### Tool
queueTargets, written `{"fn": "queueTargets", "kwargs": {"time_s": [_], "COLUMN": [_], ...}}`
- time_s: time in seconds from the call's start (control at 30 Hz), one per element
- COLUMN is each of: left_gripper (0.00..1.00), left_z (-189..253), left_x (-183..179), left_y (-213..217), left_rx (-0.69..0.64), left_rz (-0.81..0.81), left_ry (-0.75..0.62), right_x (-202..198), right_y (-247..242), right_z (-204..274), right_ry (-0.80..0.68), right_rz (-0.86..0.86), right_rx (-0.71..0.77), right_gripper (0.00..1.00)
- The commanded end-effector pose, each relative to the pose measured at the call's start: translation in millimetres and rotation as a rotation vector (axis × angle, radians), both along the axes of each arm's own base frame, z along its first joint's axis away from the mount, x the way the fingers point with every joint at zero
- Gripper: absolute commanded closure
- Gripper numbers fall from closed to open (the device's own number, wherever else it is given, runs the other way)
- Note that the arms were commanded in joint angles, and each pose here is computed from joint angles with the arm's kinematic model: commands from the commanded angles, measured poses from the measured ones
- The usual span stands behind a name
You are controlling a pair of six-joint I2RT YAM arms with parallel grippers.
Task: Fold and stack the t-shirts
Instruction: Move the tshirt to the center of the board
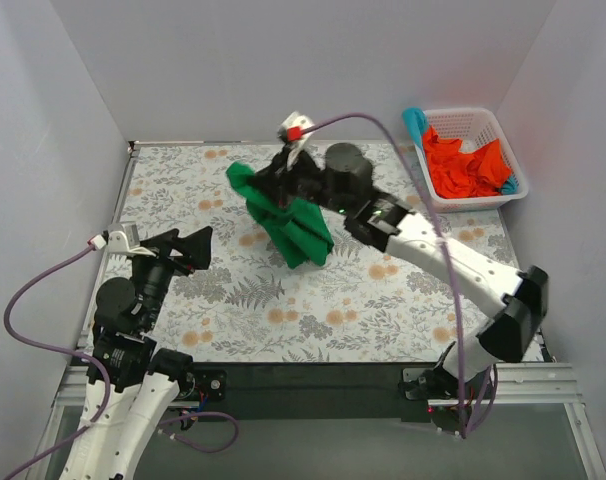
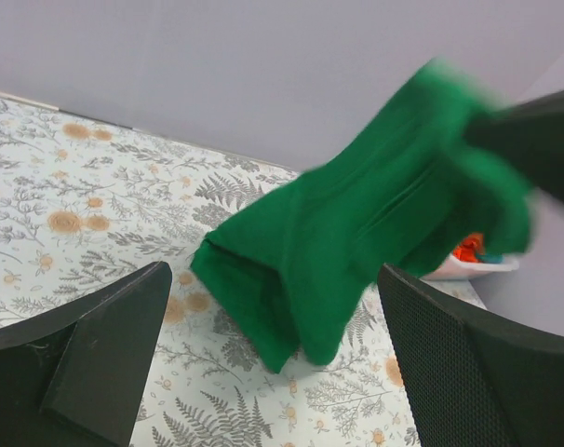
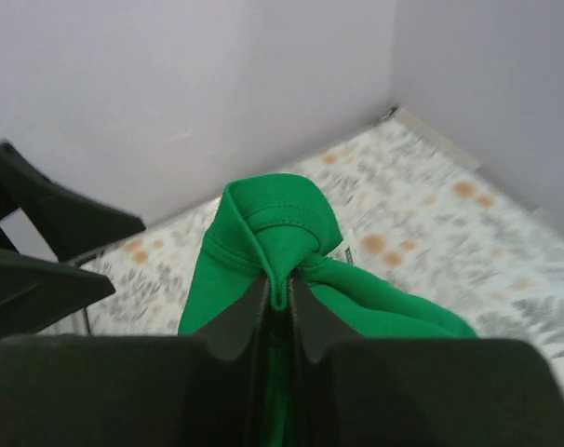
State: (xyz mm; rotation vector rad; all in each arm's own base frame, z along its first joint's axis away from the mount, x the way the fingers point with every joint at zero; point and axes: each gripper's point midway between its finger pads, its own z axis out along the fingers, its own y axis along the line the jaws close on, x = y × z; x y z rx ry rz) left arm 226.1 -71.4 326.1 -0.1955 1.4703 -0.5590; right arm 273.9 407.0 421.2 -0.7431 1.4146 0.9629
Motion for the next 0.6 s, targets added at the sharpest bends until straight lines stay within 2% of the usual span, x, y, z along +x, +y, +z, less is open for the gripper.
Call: {"fn": "queueTargets", "kwargs": {"time_s": [0.0, 0.07, 0.1, 0.2, 0.23, 0.3, 0.37, 0.4, 0.43, 0.57], "left_gripper": [0.07, 0.07, 0.07, 0.07, 0.07, 0.07, 0.07, 0.07, 0.07, 0.06], "left_z": [-13, -23, -29, -47, -58, -75, -96, -111, -123, -176], "left_x": [0, 0, 1, 2, 3, 7, 9, 12, 13, 23], "left_y": [7, 6, 7, 8, 7, 4, -2, -5, -7, -13], "left_rx": [-0.019, -0.037, -0.045, -0.058, -0.056, -0.078, -0.095, -0.119, -0.127, -0.188], "left_rz": [0.043, 0.044, 0.051, 0.065, 0.069, 0.071, 0.059, 0.063, 0.065, 0.127], "left_ry": [0.061, 0.105, 0.125, 0.195, 0.233, 0.307, 0.388, 0.459, 0.503, 0.732], "right_x": [-25, -41, -43, -22, -5, 7, 34, 35, 51, 67], "right_y": [63, 80, 77, 50, 28, -5, -47, -68, -93, -148], "right_z": [-90, -113, -128, -151, -150, -185, -196, -226, -232, -288], "right_ry": [0.172, 0.205, 0.223, 0.203, 0.192, 0.228, 0.281, 0.34, 0.39, 0.569], "right_rz": [0.11, 0.169, 0.166, 0.032, -0.057, -0.133, -0.222, -0.247, -0.297, -0.346], "right_rx": [-0.13, -0.189, -0.245, -0.34, -0.354, -0.426, -0.425, -0.466, -0.445, -0.448], "right_gripper": [0.7, 0.57, 0.47, 0.38, 0.37, 0.37, 0.37, 0.37, 0.37, 0.37]}}
